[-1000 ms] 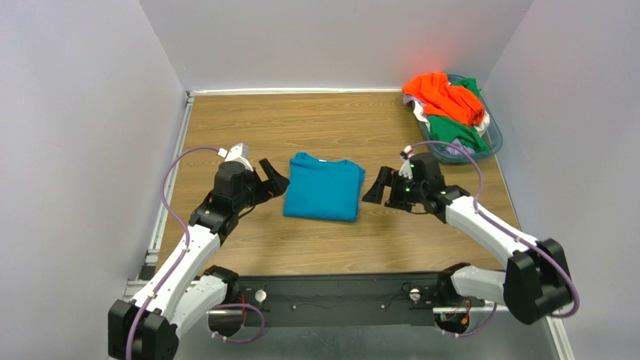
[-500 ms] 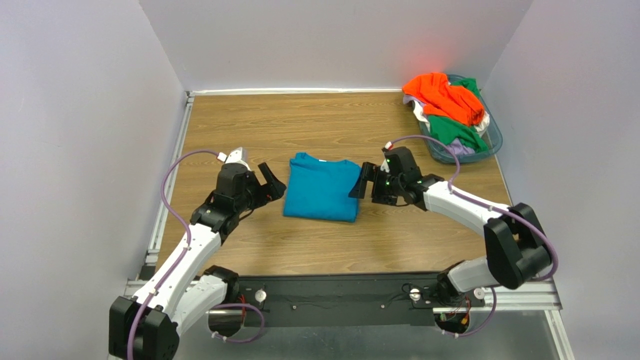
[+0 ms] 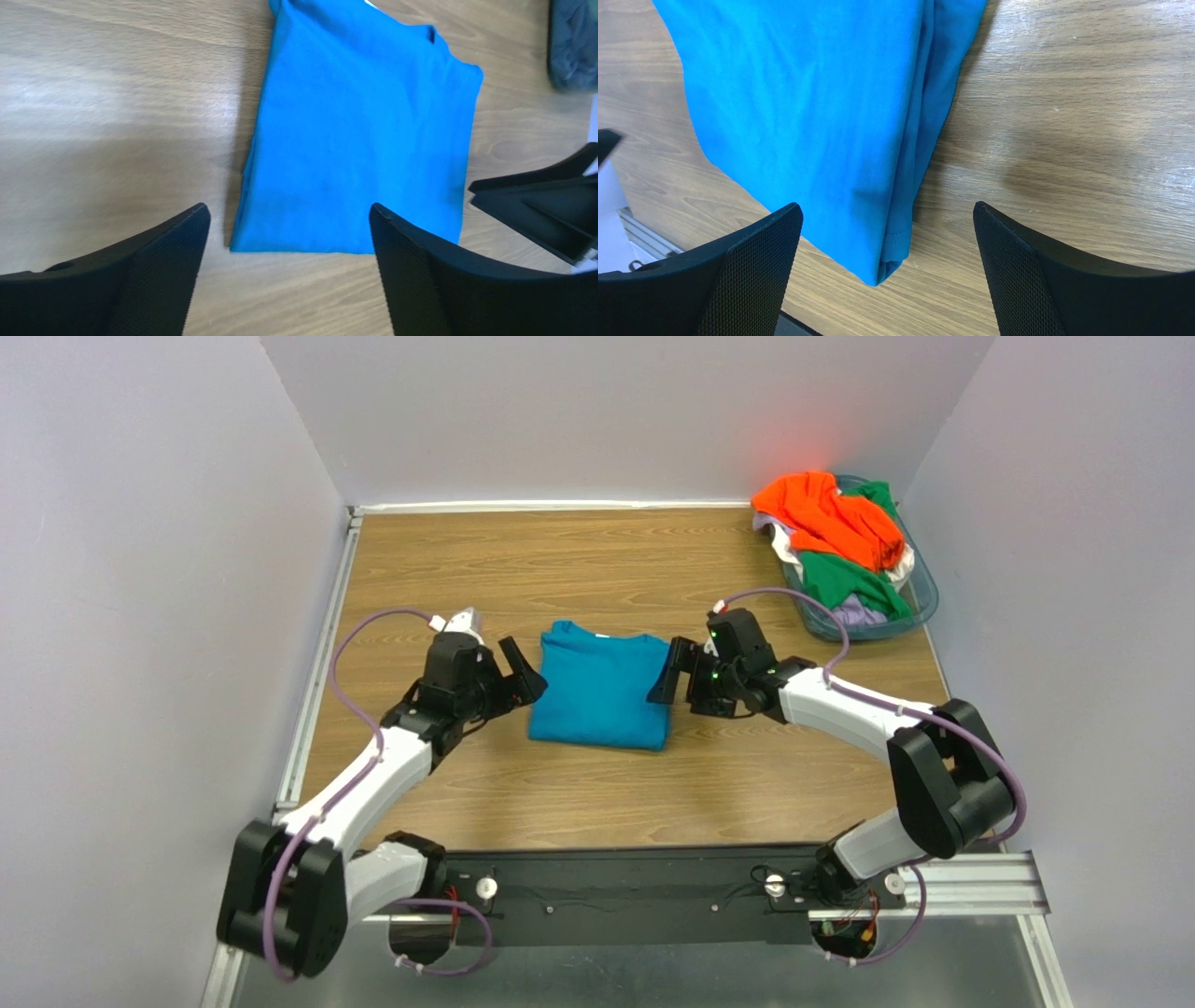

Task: Fold and stack the t-shirts
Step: Neatly place the folded tshirt to the corner

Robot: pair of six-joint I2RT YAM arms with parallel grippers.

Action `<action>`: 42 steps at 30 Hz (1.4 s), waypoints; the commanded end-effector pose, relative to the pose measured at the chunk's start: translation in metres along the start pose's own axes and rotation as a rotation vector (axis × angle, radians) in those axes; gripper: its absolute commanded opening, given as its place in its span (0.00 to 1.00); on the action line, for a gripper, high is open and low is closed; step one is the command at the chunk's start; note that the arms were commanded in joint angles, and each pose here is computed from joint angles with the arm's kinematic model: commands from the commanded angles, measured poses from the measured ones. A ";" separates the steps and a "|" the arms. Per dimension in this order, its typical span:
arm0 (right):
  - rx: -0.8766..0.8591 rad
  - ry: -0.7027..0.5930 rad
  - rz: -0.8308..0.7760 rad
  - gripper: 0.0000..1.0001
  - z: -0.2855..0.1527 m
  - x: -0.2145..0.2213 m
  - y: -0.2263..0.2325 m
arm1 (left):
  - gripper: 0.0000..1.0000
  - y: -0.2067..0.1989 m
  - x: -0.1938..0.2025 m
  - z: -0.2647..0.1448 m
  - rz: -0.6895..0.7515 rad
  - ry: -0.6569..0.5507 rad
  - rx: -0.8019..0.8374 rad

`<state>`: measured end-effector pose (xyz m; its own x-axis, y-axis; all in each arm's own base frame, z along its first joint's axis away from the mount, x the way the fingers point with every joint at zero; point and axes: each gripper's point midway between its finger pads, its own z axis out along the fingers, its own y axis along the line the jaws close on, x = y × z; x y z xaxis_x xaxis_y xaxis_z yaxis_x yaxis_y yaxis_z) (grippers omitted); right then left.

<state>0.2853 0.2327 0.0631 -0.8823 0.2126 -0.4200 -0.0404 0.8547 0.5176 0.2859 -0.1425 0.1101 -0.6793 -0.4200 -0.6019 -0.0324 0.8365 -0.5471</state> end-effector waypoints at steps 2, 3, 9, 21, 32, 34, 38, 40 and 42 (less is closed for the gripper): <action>-0.022 -0.055 0.001 0.97 -0.005 -0.014 0.011 | 0.85 -0.009 0.006 0.036 0.034 0.056 0.071; -0.023 -0.054 0.003 0.97 -0.006 -0.014 0.011 | 0.82 -0.008 0.008 0.040 0.037 0.069 0.066; -0.030 -0.065 -0.004 0.97 -0.011 -0.015 0.013 | 0.73 0.001 0.013 0.065 0.072 0.116 0.028; -0.047 -0.079 -0.012 0.98 -0.016 -0.018 0.017 | 0.46 0.017 0.044 0.089 0.090 0.213 -0.009; -0.024 -0.096 -0.014 1.00 -0.019 -0.016 0.010 | 0.00 0.026 0.050 0.097 0.092 0.230 -0.072; -0.022 -0.102 -0.018 1.00 -0.020 -0.016 0.009 | 0.00 0.032 0.044 0.091 0.090 0.218 -0.130; -0.005 -0.116 -0.036 1.00 -0.023 -0.018 0.006 | 0.00 0.070 0.012 0.074 0.074 0.103 -0.412; 0.009 -0.125 -0.041 1.00 -0.024 -0.019 0.002 | 0.00 0.081 -0.004 0.069 0.060 0.064 -0.507; 0.023 -0.133 -0.048 1.00 -0.025 -0.021 -0.002 | 0.00 0.100 -0.011 0.062 0.052 0.057 -0.587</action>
<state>0.2896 0.2271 0.0898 -0.8351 0.2380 -0.4959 -0.0697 0.8485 0.5246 0.3417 -0.1380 0.0284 -0.7689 -0.3369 -0.5434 -0.1894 0.9318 -0.3096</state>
